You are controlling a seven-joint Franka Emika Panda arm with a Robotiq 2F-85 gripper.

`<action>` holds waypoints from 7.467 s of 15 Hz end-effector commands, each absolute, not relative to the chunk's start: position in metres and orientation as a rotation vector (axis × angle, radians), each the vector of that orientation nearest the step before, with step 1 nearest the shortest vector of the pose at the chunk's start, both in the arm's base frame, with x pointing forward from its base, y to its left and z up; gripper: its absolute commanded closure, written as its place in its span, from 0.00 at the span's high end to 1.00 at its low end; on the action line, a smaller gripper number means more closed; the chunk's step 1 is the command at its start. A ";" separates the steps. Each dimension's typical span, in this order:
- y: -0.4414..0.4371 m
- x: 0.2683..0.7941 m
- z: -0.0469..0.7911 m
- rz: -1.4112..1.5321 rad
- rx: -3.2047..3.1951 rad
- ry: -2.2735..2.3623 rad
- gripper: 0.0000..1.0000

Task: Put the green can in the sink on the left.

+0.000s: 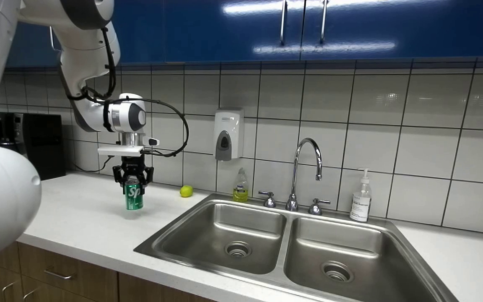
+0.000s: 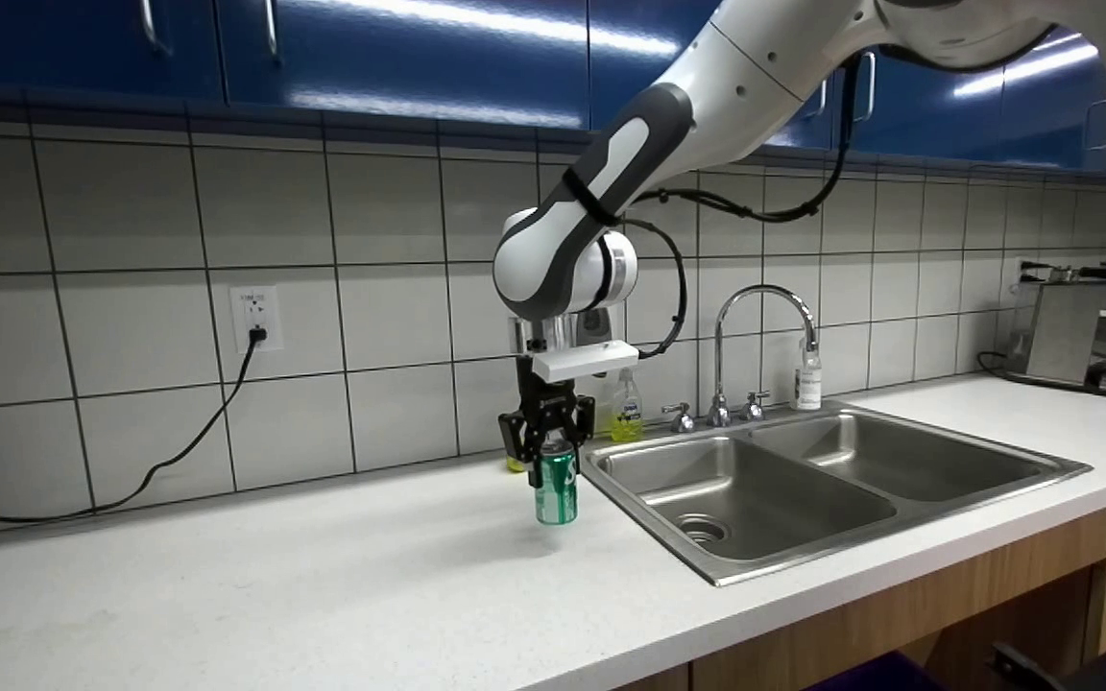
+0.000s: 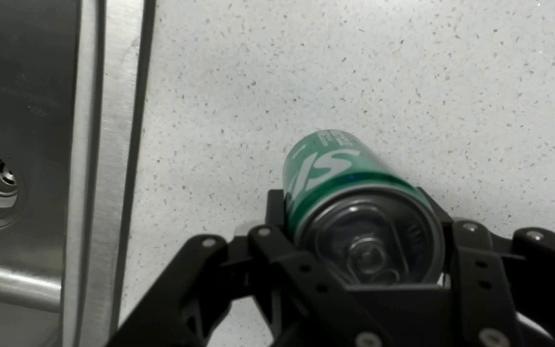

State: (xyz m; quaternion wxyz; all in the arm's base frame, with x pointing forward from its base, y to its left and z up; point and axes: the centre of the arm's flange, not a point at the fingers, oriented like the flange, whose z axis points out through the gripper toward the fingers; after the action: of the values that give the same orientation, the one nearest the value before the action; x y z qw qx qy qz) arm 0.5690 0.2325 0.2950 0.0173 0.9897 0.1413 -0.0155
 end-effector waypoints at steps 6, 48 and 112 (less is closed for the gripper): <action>0.155 0.548 0.310 -0.075 3.099 0.169 0.38; -0.113 0.602 0.142 -0.201 3.038 -0.664 0.38; 0.044 0.411 0.302 -0.382 3.070 -0.112 1.00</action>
State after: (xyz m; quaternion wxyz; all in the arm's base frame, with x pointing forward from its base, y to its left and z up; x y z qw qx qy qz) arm 0.4106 0.0444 0.3021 0.0230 0.9914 -0.0359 -0.1234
